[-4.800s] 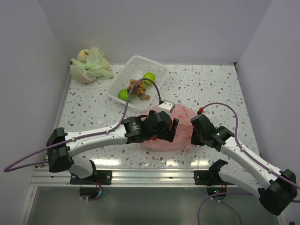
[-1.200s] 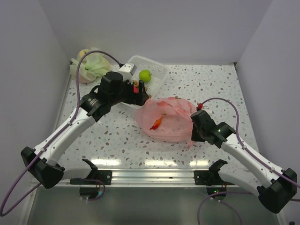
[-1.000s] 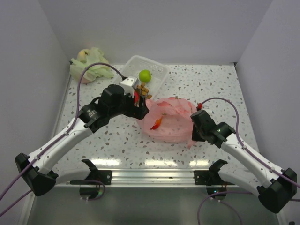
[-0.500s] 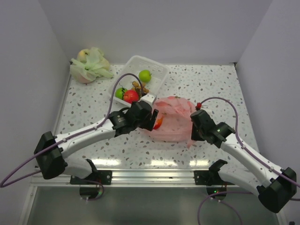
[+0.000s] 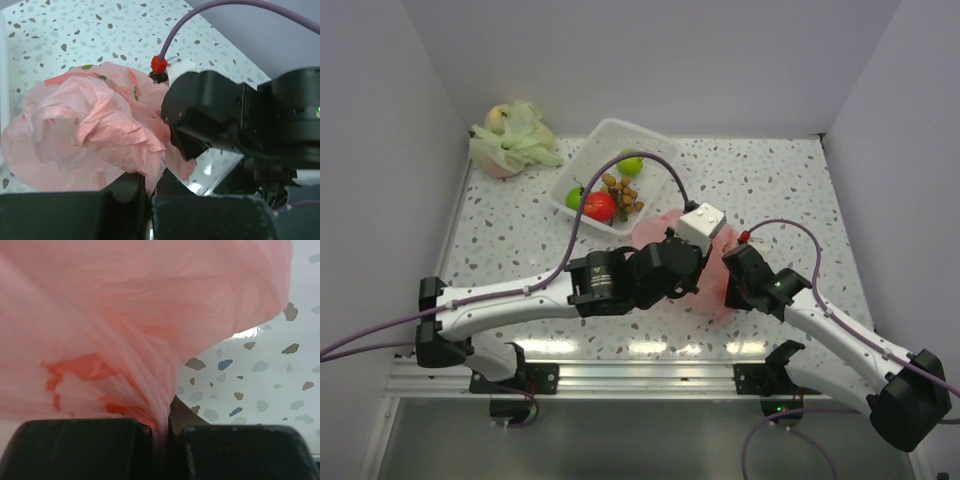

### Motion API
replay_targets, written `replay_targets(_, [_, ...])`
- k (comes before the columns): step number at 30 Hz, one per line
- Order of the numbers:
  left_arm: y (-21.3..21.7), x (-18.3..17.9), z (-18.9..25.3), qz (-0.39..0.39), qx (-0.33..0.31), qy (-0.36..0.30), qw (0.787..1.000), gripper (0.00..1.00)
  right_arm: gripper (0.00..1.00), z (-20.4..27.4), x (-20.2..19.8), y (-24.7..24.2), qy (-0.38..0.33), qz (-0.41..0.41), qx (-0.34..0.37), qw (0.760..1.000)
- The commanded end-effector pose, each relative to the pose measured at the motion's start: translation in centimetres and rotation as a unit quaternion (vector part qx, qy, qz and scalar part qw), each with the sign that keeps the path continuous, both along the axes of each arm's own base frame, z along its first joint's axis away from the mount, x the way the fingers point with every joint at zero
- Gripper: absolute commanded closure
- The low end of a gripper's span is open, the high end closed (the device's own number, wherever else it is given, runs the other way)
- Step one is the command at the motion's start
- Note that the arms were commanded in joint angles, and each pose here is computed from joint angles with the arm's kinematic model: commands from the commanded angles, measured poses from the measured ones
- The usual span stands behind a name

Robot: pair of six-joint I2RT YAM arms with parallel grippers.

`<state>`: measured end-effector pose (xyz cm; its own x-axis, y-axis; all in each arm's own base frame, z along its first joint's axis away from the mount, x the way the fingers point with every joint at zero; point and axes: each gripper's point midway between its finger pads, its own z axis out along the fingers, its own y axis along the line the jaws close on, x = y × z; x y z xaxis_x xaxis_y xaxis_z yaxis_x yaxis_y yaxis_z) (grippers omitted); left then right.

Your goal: Untie the knot of the plastic bag and take out the fruit

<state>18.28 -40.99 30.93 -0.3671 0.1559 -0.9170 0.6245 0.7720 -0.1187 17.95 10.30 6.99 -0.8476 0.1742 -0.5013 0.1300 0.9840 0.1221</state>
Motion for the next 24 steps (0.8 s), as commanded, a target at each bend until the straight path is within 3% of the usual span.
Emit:
replay_targets(1, [4.2,0.2,-1.0,0.057,-0.011,0.007,0.998,1.00,1.00,0.0,0.8,0.2,-0.016,-0.023,0.010,1.000])
replay_targets(6, [9.6,0.1,-9.5,0.128,0.033,0.067,0.989,1.00,1.00,0.4,0.8,0.0,-0.018,-0.019,0.004,1.000])
replay_targets(10, [12.5,-0.9,-13.8,0.180,0.039,0.124,0.975,0.90,1.00,1.1,0.9,-0.3,-0.026,-0.011,-0.005,1.000])
replay_targets(13, [14.7,-1.9,-15.9,0.207,0.067,0.153,0.964,0.72,1.00,1.4,0.6,0.0,-0.019,0.004,-0.002,1.000])
replay_targets(14, [15.3,-2.2,-16.0,0.208,0.074,0.158,0.963,0.61,1.00,1.4,0.5,0.1,-0.015,0.010,-0.001,1.000])
replay_targets(15, [15.3,-2.4,-15.7,0.203,0.069,0.163,0.963,0.54,1.00,1.4,0.4,0.0,-0.012,0.013,-0.003,1.000])
replay_targets(16, [15.3,-2.6,-14.9,0.196,0.058,0.163,0.965,0.35,1.00,1.6,0.4,0.1,-0.012,0.014,-0.003,1.000])
replay_targets(17, [15.1,-2.7,-14.2,0.191,0.047,0.162,0.967,0.24,1.00,1.7,0.4,0.0,-0.013,0.018,-0.007,1.000])
replay_targets(20, [13.5,-2.6,-9.4,0.162,-0.008,0.147,0.976,0.00,0.99,2.3,0.6,-0.1,-0.016,0.021,-0.013,1.000])
replay_targets(24, [11.8,-2.4,-3.5,0.131,-0.056,0.122,0.982,0.00,0.99,3.2,1.0,-0.4,-0.026,0.020,-0.022,0.999])
